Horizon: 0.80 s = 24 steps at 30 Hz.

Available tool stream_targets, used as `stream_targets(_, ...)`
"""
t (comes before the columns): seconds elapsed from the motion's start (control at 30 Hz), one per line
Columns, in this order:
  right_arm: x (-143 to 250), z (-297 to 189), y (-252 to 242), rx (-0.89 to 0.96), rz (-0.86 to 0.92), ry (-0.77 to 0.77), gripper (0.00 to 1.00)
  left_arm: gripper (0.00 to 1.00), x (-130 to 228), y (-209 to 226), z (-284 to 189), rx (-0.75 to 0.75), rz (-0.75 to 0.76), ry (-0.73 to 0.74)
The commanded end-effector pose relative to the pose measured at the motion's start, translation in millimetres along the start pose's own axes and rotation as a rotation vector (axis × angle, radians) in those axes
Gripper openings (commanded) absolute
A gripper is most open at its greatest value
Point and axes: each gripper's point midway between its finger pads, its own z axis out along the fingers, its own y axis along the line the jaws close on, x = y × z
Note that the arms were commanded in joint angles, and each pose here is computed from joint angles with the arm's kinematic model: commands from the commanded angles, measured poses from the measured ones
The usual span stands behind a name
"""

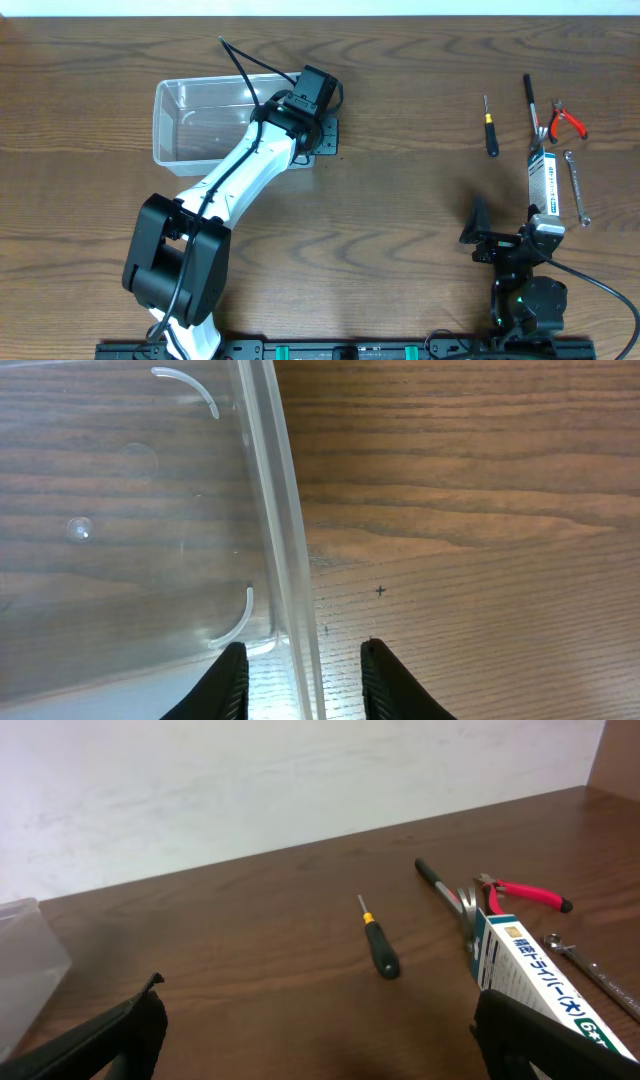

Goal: Pack container
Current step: 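Grip the container's right rim with the left gripper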

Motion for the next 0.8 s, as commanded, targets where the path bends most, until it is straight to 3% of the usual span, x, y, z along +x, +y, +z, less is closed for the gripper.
stream_targets(0.0,0.3,0.1,-1.0,0.003,-0.006,-0.003,0.99,0.26,-1.0,1.6,2.1,-0.011,0.018,-0.004)
stream_targets(0.27,0.3,0.1,-1.1,0.003,-0.006,-0.003,0.99,0.21,-1.1,1.7,2.1,-0.011,0.018,-0.004)
stream_targets(0.37,0.3,0.1,-1.0,0.003,-0.006,-0.003,0.99,0.14,-1.2,1.6,2.1,-0.011,0.018,-0.005)
stream_targets(0.77,0.3,0.1,-1.1,0.003,-0.006,-0.003,0.99,0.09,-0.2,3.5,4.6,-0.021,0.017,-0.001)
